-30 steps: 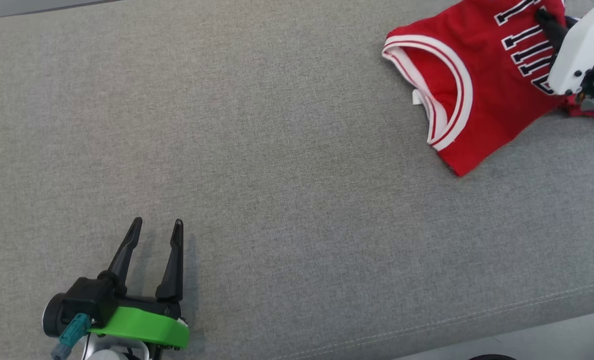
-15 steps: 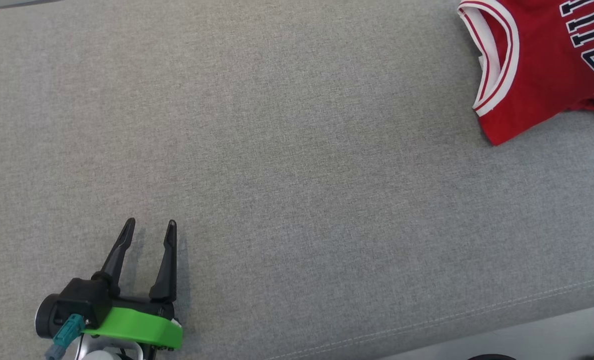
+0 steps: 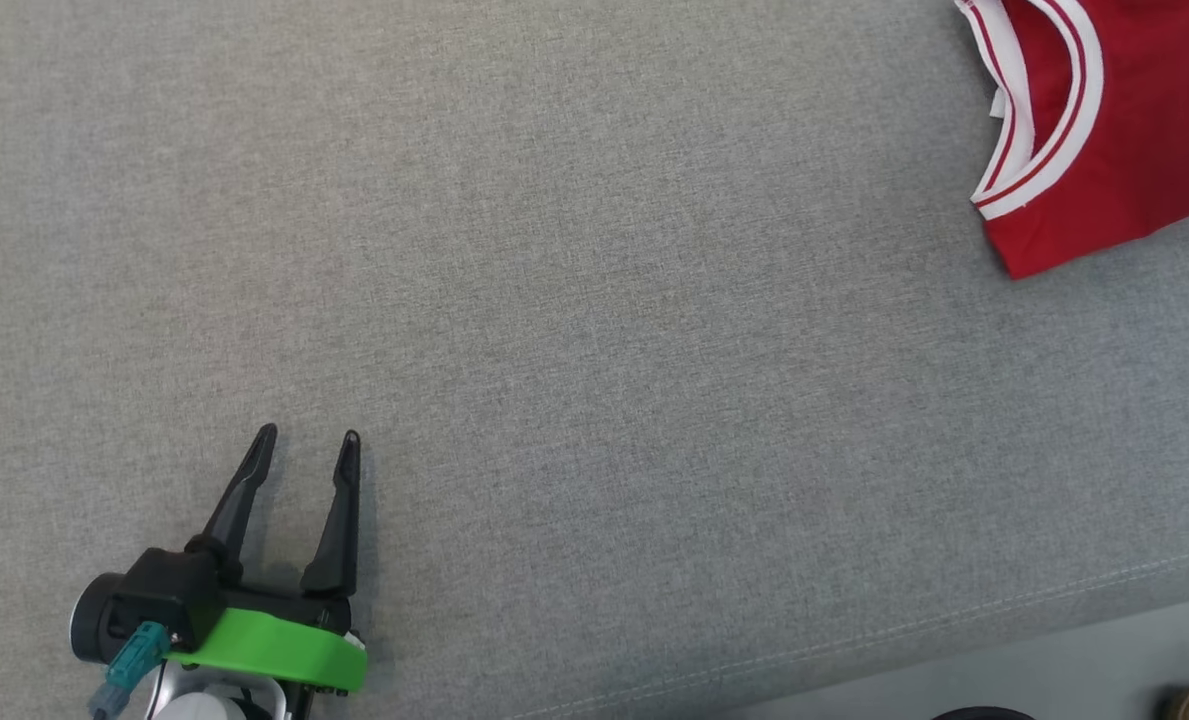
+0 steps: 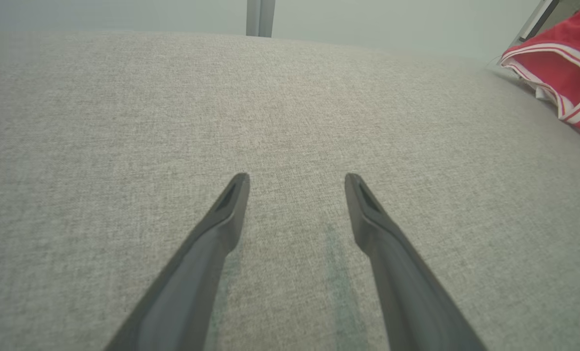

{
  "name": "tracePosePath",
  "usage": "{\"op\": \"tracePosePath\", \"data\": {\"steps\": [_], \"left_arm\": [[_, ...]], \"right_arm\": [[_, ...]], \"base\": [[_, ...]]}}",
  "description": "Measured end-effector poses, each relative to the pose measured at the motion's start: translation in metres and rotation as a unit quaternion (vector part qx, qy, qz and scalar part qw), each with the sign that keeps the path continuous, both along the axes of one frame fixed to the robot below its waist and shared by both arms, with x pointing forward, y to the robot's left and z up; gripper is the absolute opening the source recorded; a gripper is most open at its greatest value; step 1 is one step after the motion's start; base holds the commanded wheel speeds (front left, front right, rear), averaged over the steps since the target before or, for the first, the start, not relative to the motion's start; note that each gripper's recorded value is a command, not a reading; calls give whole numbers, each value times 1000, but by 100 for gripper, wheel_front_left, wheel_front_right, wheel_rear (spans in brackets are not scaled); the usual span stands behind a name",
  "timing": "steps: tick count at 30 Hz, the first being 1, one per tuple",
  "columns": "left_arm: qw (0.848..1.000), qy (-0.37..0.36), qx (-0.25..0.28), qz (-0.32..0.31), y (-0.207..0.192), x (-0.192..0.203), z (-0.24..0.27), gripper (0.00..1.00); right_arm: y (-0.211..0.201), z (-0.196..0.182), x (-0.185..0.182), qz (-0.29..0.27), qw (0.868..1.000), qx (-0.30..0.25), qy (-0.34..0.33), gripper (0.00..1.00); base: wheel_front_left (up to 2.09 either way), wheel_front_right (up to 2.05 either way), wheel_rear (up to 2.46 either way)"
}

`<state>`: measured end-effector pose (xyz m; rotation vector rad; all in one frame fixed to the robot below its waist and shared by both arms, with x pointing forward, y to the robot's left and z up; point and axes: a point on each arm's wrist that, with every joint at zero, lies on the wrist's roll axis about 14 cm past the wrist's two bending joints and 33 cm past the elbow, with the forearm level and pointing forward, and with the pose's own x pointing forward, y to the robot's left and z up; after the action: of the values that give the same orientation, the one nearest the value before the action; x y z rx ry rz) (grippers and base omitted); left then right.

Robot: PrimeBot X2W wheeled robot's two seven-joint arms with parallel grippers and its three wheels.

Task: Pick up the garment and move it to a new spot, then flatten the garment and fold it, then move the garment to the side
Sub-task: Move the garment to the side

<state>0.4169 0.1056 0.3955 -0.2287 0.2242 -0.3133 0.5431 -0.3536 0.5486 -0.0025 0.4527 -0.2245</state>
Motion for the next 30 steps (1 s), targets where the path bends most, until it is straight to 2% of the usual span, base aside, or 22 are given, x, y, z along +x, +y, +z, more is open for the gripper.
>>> {"op": "tracePosePath", "data": {"steps": [5, 9, 12, 14, 17, 22, 27, 30], "left_arm": [[1000, 7, 0, 20, 14, 7, -8, 100], [1000, 9, 10, 28, 25, 10, -13, 100], [999, 7, 20, 39, 37, 13, -14, 100], [999, 4, 24, 45, 43, 15, -14, 100], [998, 3, 27, 52, 48, 17, -15, 100], [998, 5, 30, 56, 51, 18, -17, 100], [998, 1, 19, 65, 48, 17, -12, 100], [998, -3, 14, 67, 46, 16, -7, 100]], "right_arm": [[-23, -26, 0, -46, 999, -2, 11, 0], [-46, -43, -4, -81, 996, -26, 18, 0], [-55, -52, -3, -98, 994, -41, -1, 43], [-63, -46, -1, -110, 991, -70, -38, 100], [-72, -34, 1, -121, 981, -118, -94, 100], [-61, -38, 11, -111, 975, -136, -136, 100], [-29, -24, 23, -49, 967, -161, -189, 100], [-16, -17, 24, -26, 964, -158, -211, 100]], "base": [[0, 0, 0], [0, 0, 0], [0, 0, 0], [0, 0, 0], [0, 0, 0], [0, 0, 0], [0, 0, 0], [0, 0, 0]]}}
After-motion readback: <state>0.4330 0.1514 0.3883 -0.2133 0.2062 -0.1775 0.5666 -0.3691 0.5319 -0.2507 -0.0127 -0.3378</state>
